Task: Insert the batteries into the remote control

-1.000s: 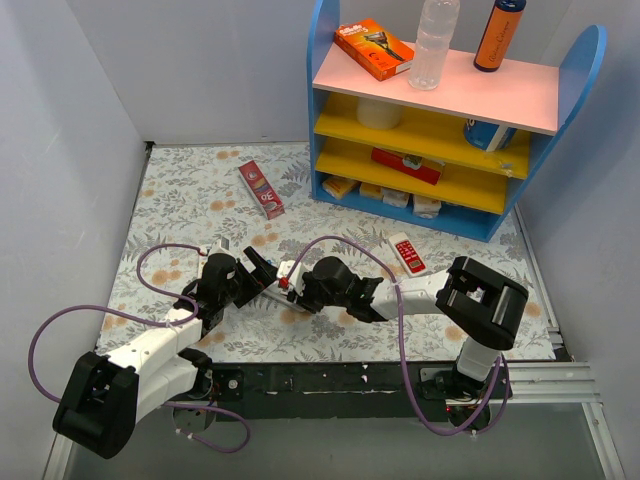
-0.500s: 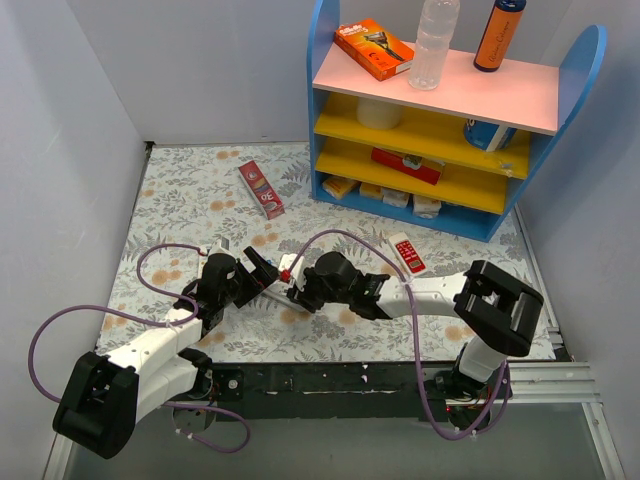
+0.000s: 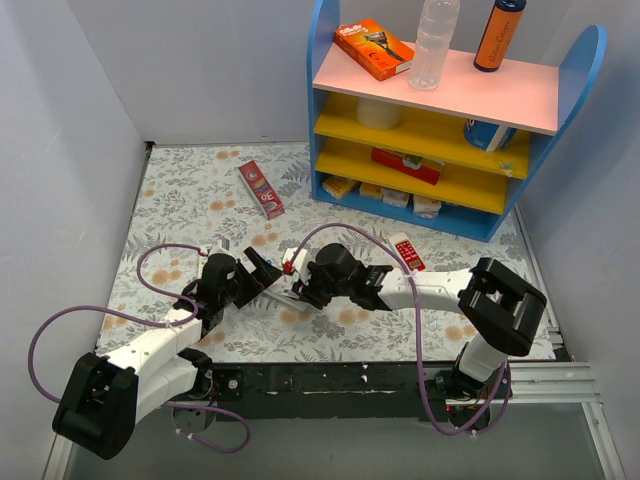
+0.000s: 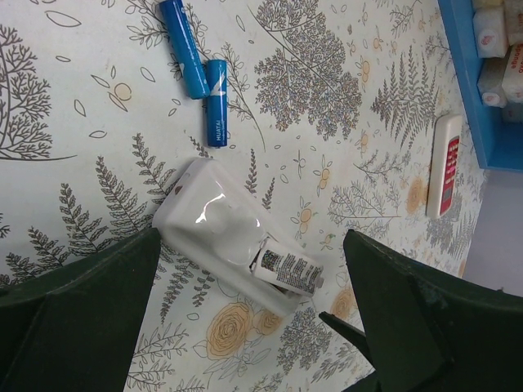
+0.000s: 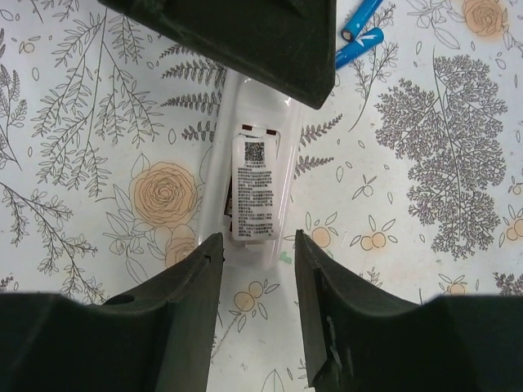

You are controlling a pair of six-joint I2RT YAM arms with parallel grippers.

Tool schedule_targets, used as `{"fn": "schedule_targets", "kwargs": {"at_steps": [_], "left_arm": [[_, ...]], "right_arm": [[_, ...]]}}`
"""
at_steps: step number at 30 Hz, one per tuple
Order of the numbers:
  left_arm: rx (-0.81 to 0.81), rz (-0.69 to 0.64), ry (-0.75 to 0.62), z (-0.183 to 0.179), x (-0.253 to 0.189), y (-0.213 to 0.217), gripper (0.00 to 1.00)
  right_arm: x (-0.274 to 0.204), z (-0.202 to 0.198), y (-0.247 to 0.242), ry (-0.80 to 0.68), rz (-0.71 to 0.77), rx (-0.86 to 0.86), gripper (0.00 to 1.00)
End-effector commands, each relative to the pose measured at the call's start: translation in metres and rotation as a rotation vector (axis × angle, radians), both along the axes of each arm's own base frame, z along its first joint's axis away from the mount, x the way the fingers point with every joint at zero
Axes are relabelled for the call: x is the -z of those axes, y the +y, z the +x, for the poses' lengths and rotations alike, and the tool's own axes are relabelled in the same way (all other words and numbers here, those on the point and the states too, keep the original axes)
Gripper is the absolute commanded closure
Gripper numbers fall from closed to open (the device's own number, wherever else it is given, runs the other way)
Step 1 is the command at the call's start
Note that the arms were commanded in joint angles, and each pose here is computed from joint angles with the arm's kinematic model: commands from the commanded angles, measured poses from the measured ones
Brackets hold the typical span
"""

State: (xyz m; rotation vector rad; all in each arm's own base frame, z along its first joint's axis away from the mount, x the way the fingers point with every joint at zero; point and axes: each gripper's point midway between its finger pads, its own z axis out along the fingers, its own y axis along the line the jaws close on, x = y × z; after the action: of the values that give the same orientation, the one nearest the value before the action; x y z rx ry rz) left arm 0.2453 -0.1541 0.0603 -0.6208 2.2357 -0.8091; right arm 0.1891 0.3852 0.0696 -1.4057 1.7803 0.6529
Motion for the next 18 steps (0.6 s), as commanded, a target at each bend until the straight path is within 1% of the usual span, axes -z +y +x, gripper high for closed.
{"fn": "schedule_targets", "kwargs": {"at_steps": [1,11,18], "left_arm": [[0.007,-0.011,-0.021,0.002,-0.008,-0.002,0.03],[0.008,-0.012,-0.021,0.002,-0.009,-0.002,0.04],[0.009,-0.013,-0.020,0.001,-0.008,-0.003,0.04]], "right_arm": [[-0.013,0.003,0.011,0.005,0.022,-0.033,0.53],[-0.003,0.005,0.016,0.037,-0.007,-0.053,0.55],[0.000,0.005,0.017,0.050,-0.013,-0.060,0.60]]}}
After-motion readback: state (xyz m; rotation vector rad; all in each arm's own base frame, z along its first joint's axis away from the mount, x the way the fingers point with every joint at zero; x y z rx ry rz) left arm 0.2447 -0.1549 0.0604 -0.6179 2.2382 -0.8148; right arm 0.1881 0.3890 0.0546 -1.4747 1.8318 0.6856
